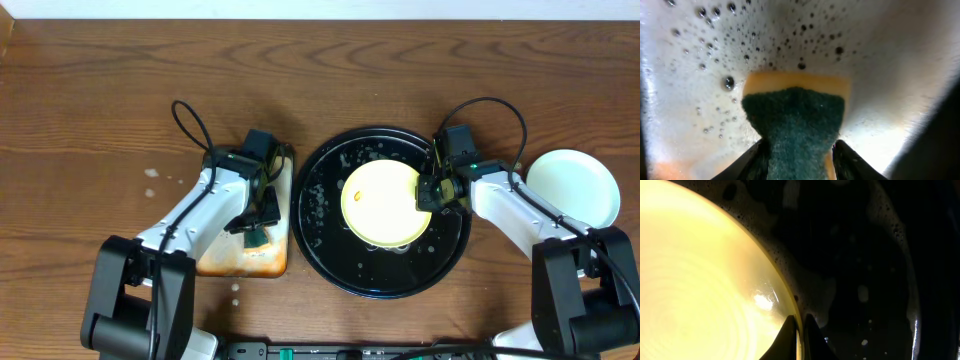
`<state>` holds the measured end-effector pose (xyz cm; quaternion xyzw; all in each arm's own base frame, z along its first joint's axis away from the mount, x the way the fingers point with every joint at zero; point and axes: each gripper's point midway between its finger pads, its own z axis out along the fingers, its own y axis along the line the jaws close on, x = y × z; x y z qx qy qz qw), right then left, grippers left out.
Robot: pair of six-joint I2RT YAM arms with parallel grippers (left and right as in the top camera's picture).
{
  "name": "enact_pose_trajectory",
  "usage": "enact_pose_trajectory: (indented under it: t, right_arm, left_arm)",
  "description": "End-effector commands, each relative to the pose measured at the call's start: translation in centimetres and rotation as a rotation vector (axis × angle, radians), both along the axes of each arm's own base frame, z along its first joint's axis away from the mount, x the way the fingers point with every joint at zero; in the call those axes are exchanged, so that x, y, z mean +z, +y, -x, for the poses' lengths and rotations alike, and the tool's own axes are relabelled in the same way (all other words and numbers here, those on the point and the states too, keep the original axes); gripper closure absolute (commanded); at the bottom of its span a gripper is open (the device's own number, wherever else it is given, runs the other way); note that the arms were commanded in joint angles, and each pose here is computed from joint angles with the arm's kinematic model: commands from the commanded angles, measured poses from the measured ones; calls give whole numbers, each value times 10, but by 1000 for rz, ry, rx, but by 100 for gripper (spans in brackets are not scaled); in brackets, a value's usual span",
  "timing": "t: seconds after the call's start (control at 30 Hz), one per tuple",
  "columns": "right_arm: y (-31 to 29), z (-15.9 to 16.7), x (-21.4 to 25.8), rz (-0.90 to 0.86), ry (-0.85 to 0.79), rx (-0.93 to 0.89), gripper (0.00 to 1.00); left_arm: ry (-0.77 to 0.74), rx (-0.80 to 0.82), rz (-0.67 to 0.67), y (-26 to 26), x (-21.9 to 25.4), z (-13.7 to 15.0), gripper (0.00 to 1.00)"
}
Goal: Clean dirty plates on tray and stack at the side
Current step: 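Lift the sponge out of the soapy tray with the left gripper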
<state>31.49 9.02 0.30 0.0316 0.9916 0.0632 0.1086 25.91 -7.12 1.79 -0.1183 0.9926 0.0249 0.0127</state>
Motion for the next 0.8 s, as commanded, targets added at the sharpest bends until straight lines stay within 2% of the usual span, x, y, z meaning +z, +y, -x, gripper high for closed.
enact_pose_trajectory:
  t: [0.0, 0.1, 0.2, 0.33, 0.37, 0.4, 0.53, 0.77]
  right_arm:
    - [-12, 10, -18, 45, 53, -28, 99]
    - [-12, 10, -18, 44, 53, -28, 99]
    - [-12, 10, -18, 45, 53, -28, 99]
    - [-12, 10, -18, 45, 53, -28, 99]
    - [-12, 10, -18, 45, 53, -27, 99]
    - [-12, 10, -18, 45, 53, -27, 99]
    - [-12, 11, -18, 46, 57, -27, 99]
    - [-12, 10, -18, 45, 56, -27, 99]
  left_arm:
    - [40, -5, -25, 7, -18, 17, 57]
    - [25, 7, -19, 8, -30, 20, 56]
    - [22, 12, -15, 8, -34, 23, 67]
    - [12, 8, -13, 8, -34, 20, 71]
    - [12, 8, -13, 8, -34, 20, 69]
    - [14, 8, -13, 8, -33, 20, 63]
    - [28, -23, -18, 7, -21, 17, 54]
    - [-10, -21, -14, 4, 3, 3, 49]
